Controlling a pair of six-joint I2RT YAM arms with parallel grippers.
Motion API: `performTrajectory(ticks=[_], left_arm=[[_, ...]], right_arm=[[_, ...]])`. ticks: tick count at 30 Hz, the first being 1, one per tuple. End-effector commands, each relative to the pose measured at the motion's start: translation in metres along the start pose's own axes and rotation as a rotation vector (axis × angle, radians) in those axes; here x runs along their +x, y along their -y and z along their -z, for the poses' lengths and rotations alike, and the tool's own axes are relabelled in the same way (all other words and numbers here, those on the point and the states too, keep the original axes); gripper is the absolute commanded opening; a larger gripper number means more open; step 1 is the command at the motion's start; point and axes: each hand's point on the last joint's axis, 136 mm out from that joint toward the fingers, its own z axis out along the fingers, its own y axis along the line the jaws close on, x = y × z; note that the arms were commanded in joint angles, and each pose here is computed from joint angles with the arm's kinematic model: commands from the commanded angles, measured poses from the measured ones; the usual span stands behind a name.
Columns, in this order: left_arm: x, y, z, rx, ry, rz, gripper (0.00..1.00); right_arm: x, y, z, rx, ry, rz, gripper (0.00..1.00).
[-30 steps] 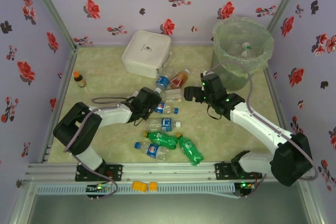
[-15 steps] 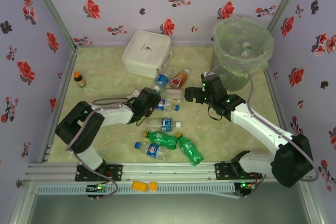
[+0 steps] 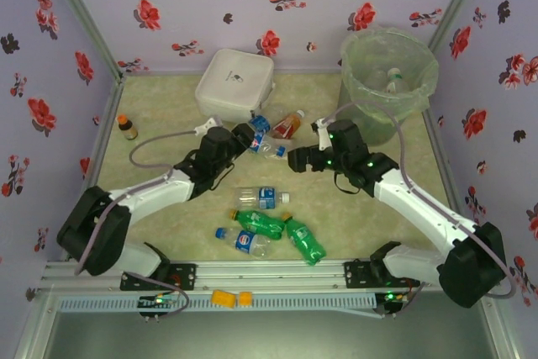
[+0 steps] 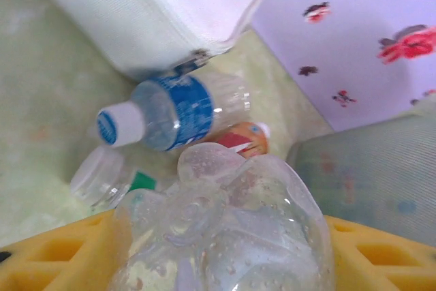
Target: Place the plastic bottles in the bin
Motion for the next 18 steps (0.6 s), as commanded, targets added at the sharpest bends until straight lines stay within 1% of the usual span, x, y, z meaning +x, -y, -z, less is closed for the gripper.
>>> performTrajectory(ticks=[1,5,7,11,18], left_arm=[[-0.005,0.029,0.009,0.093,-0.058,-0.196,0.47],[0.004,0.049,0.017,0.156,-0.146,-0.308,0.45],[0.011,0.059,0.020,0.201,-0.194,-0.340,0.45],[0.023,0.074,0.024,0.284,-0.265,-0.354,0.45],[0.034,0.084,0.025,0.363,-0.311,-0.344,0.45]], right_arm=[[-0.022,-0.041,0.014,-0.193,0.046,0.102,1.00],[-0.029,-0.056,0.015,-0.265,0.042,0.125,1.00],[-0.030,-0.060,0.010,-0.291,0.036,0.118,1.00],[-0.029,-0.066,-0.002,-0.336,0.003,0.086,1.00],[-0.025,-0.072,-0.022,-0.372,-0.012,0.029,1.00]])
